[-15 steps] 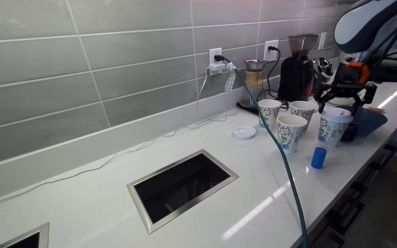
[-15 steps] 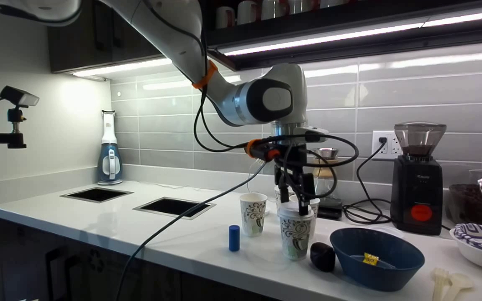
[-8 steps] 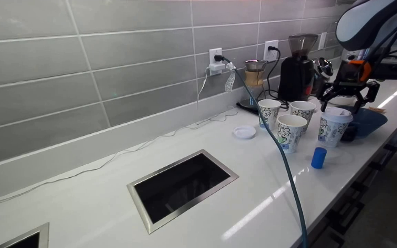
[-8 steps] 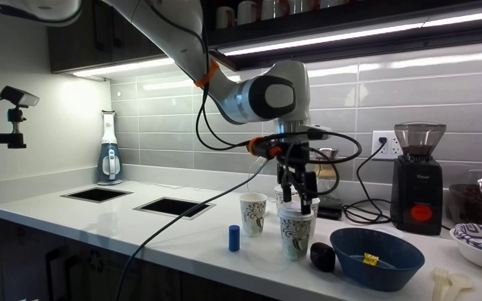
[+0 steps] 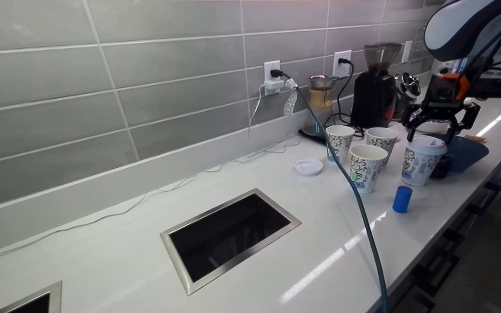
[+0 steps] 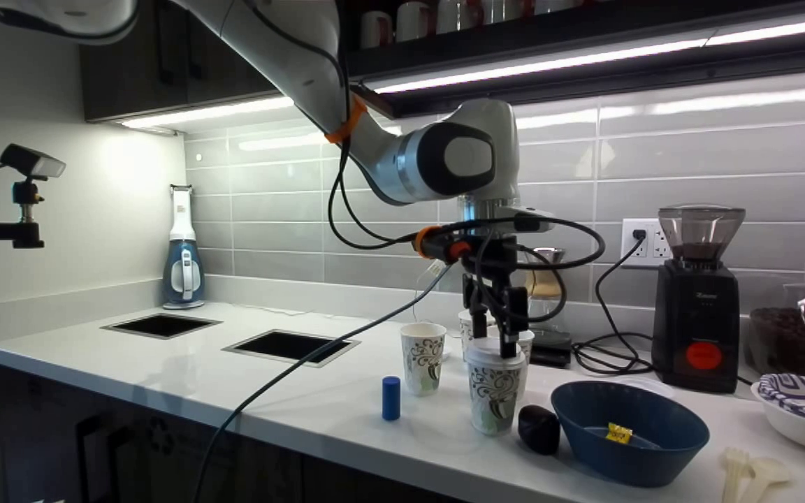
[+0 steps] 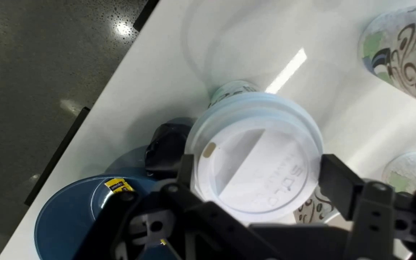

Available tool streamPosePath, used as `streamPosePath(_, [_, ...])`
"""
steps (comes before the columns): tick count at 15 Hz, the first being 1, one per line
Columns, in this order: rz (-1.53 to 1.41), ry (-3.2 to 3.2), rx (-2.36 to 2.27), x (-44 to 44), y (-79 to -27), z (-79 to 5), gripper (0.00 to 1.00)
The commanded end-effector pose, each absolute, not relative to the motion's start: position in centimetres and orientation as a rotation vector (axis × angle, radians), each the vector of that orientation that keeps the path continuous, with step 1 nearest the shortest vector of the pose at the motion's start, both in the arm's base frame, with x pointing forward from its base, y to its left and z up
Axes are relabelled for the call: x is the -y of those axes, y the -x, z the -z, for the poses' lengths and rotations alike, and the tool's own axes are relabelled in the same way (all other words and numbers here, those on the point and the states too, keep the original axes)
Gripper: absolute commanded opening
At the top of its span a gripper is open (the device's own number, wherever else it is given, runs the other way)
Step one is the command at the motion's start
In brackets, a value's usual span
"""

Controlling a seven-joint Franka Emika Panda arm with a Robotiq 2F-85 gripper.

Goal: Push down on the cup

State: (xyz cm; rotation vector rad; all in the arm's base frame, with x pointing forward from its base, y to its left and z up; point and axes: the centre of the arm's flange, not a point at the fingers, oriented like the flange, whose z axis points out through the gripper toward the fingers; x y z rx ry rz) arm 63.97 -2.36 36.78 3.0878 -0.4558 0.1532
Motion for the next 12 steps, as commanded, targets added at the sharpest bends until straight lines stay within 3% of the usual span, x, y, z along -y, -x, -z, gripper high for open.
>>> streamPosePath(1, [-0.138, -3.082, 0.476, 2.27, -64.96, -36.81, 0.91])
streamPosePath(5, [-0.139, -3.087, 0.478, 2.25, -65.17, -36.58, 0.89])
streamPosePath(12, [-0.128, -3.088, 0.480, 2.28, -65.57, -35.91, 0.94])
